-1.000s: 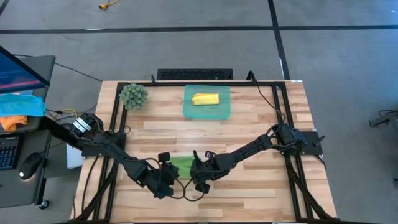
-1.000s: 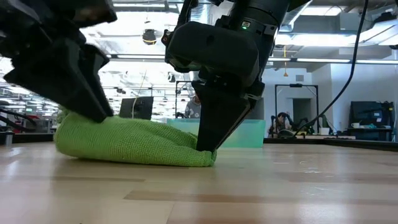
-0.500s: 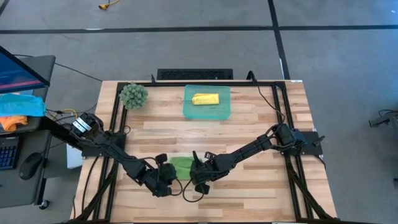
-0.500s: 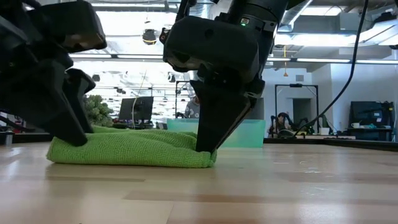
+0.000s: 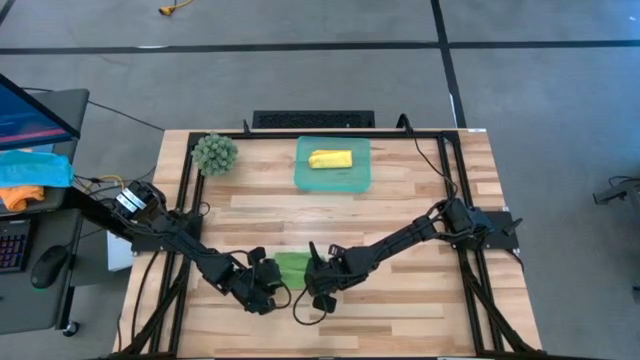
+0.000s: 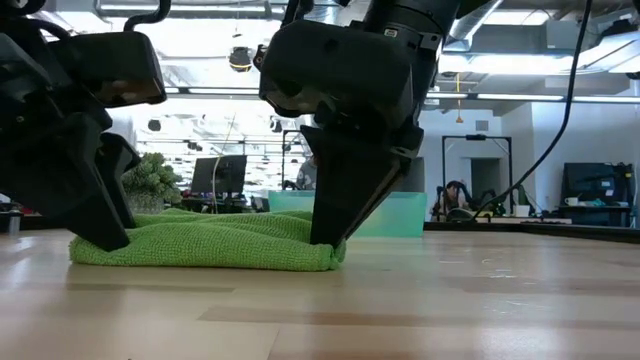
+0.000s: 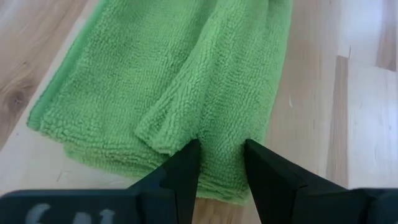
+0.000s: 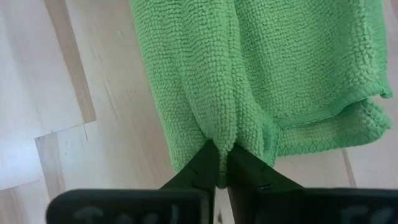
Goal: Roll microfiber towels into tight, uniform cylinder then place into a basket
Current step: Roll the green microfiber cloth
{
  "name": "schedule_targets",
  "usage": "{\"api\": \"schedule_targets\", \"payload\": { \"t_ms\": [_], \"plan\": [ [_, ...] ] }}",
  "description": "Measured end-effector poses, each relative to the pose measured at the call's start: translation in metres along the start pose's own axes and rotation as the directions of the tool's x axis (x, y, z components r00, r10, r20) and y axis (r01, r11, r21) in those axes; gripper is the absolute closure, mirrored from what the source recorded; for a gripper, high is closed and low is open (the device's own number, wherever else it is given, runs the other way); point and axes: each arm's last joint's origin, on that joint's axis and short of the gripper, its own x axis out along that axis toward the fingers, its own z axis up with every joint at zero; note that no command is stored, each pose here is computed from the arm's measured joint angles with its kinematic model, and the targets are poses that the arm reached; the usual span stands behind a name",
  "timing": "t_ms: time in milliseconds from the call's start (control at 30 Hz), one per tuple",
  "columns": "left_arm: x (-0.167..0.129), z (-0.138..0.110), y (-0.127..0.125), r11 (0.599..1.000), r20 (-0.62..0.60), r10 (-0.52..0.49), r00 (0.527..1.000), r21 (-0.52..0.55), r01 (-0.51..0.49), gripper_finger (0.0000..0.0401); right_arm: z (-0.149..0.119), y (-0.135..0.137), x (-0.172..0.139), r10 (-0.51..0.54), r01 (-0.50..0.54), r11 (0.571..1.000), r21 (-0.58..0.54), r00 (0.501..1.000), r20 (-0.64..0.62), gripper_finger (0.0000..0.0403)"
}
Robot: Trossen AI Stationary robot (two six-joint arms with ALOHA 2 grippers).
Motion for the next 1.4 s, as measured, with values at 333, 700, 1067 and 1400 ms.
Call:
{"api": "schedule_targets", "payload": {
  "t_ms": [333,700,1067,1400],
  "plan": [
    [0.000,-0.001,0.001,1.000,-0.022,-0.006,1.000,0.002,0.006,0.0279,0.010,-0.017,-0.012,0.082,-0.081,0.997,0.015,0.994,-0.068,0.0341],
    [0.000,-0.001,0.000,1.000,-0.024,-0.020,1.000,-0.024,0.019,0.0279,-0.004,-0.003,-0.087,-0.077,0.098,0.953,-0.288,0.993,0.085,0.0341],
    [0.001,-0.001,0.000,0.999,-0.023,-0.021,1.000,-0.036,0.020,0.0279,-0.055,0.055,-0.068,0.084,0.200,0.765,-0.612,0.911,0.403,0.0341],
    [0.001,0.000,0.000,0.999,-0.025,-0.022,0.999,-0.045,0.021,0.0279,-0.040,0.042,-0.039,0.108,0.195,0.681,-0.706,0.927,0.359,0.0312]
  ]
}}
